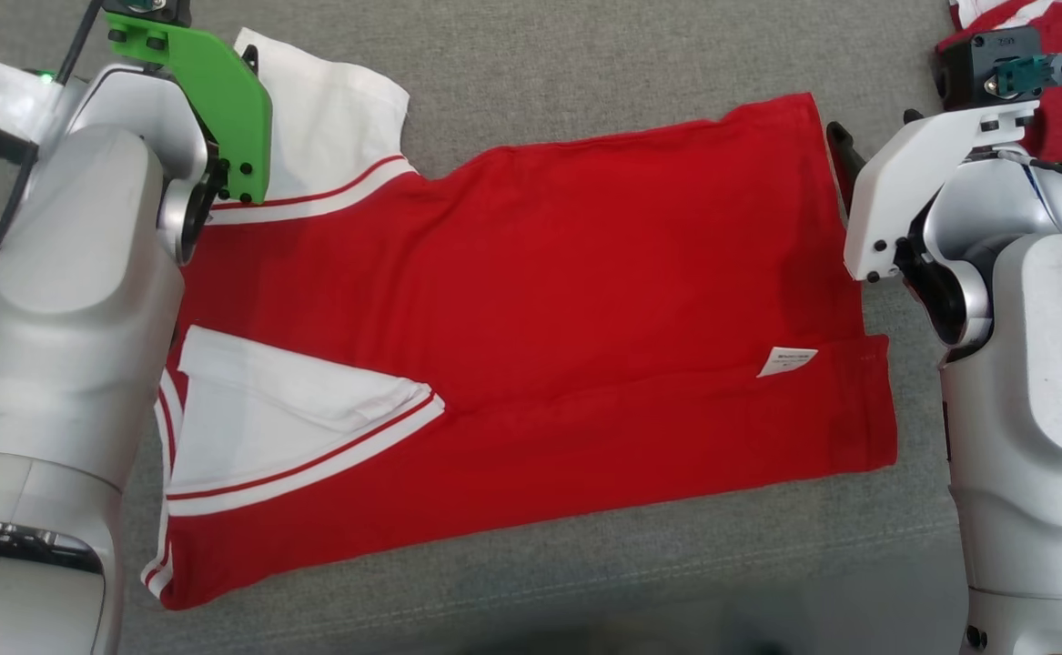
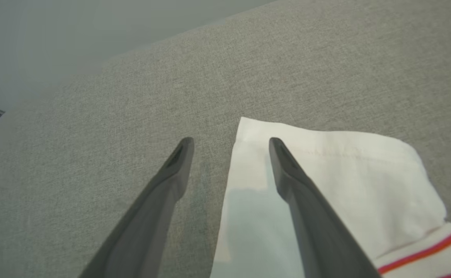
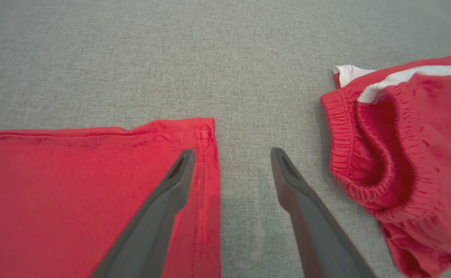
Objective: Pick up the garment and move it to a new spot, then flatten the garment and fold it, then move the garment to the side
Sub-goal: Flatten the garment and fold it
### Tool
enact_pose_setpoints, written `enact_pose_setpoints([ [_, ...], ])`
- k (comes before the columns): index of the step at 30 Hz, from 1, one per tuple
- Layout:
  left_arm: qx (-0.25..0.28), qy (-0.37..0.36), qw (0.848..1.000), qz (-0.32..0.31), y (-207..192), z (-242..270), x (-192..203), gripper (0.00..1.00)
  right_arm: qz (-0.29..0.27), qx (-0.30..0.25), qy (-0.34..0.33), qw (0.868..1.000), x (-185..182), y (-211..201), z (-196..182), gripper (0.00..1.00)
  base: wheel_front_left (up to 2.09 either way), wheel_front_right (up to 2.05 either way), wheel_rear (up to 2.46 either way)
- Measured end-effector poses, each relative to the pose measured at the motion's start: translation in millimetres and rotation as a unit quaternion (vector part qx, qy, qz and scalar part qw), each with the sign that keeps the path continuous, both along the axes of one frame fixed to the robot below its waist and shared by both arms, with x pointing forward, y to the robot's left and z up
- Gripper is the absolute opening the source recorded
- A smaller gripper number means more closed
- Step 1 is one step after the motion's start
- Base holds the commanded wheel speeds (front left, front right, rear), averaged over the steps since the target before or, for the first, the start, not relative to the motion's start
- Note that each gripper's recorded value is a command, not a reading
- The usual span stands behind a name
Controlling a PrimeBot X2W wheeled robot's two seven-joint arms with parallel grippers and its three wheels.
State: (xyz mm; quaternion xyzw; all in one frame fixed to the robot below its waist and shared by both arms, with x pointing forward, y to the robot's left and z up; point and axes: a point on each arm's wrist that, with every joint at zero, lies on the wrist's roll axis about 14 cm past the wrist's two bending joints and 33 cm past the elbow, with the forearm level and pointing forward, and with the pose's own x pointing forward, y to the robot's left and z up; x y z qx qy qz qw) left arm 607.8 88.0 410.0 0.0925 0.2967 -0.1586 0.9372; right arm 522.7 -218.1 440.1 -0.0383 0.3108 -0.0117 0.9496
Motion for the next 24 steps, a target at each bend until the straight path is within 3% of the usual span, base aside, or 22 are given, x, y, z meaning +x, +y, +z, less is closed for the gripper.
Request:
enact_pose_setpoints([
  [14,0.053,0.037,0.998,-0.002,0,-39,20,1.00,-0.020,-0.004,0.023,1.000,-8,-20,-26,1.00,0.00,0.00,0.00],
  [15,0.057,0.042,0.998,0.000,2,-40,19,0.96,-0.019,-0.003,0.022,1.000,-8,-19,-25,1.00,0.00,0.00,0.00],
  [17,0.059,0.051,0.997,0.002,3,-41,16,0.76,-0.017,-0.002,0.025,1.000,-10,-18,-25,1.00,0.00,0.00,0.00],
  [18,0.057,0.055,0.997,0.001,2,-41,15,0.71,-0.015,-0.002,0.026,1.000,-10,-17,-24,1.00,0.00,0.00,0.00],
  [22,0.051,0.057,0.997,-0.005,-3,-40,13,0.71,-0.011,-0.006,0.019,1.000,-7,-16,-15,1.00,0.00,0.00,0.00],
  [24,0.046,0.059,0.997,-0.007,-8,-40,12,0.75,-0.010,-0.007,0.016,1.000,-7,-16,-12,1.00,0.00,0.00,0.00],
])
